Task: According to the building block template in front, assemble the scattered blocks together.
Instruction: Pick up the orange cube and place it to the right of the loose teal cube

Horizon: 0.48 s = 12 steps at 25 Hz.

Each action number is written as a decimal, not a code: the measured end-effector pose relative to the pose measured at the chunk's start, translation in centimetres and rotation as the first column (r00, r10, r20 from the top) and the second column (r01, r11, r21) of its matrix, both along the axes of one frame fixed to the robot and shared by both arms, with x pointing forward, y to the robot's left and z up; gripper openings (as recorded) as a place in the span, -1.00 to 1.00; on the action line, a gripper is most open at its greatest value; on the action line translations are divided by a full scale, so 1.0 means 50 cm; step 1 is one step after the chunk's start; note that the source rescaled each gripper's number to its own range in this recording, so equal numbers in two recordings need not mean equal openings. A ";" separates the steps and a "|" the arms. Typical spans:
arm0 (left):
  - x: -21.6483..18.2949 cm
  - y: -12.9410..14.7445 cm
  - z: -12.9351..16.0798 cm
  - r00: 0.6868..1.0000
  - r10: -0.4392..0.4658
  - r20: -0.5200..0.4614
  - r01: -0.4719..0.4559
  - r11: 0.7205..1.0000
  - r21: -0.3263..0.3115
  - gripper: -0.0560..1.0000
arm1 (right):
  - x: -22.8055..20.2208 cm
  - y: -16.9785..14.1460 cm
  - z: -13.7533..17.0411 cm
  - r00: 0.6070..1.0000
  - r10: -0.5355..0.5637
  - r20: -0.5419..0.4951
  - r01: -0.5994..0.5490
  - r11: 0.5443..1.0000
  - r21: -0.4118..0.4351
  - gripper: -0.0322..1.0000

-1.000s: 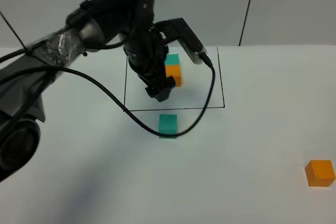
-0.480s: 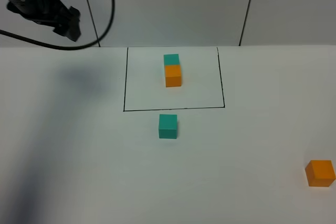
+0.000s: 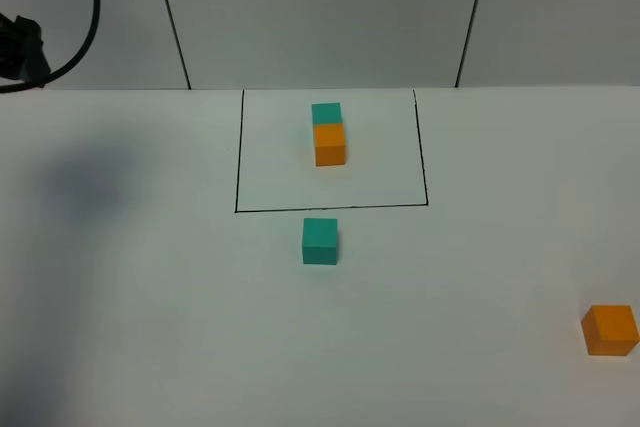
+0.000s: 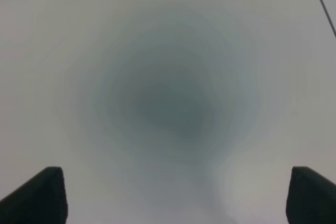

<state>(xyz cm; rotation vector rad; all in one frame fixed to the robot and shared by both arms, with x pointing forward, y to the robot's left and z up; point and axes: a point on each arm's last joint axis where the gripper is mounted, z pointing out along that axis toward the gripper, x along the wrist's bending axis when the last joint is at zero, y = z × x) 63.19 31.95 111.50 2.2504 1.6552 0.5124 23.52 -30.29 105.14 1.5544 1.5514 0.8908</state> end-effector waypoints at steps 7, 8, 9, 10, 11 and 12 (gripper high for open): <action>-0.139 -0.008 0.051 0.994 0.055 0.093 -0.052 0.998 -0.027 0.77 | 0.000 0.000 0.000 1.000 0.000 0.000 0.000 1.000 0.000 0.42; -0.162 -0.009 0.064 0.992 0.061 0.112 -0.058 0.998 -0.030 0.77 | 0.000 0.000 0.000 1.000 0.000 0.000 0.000 1.000 0.000 0.42; -0.182 -0.011 0.075 0.989 0.066 0.130 -0.062 0.997 -0.034 0.77 | 0.000 0.000 0.000 1.000 0.000 0.000 0.000 1.000 0.000 0.42; -0.205 -0.012 0.089 0.985 0.072 0.155 -0.067 0.997 -0.038 0.77 | 0.000 0.000 0.000 1.000 0.000 0.000 0.000 1.000 0.000 0.42; -0.228 -0.013 0.101 0.980 0.081 0.180 -0.075 0.996 -0.044 0.76 | 0.000 0.000 0.000 1.000 0.000 0.000 0.000 1.000 0.000 0.42; -0.249 -0.014 0.114 0.974 0.095 0.207 -0.085 0.995 -0.054 0.76 | 0.000 0.000 0.000 1.000 0.000 0.000 0.000 1.000 0.000 0.42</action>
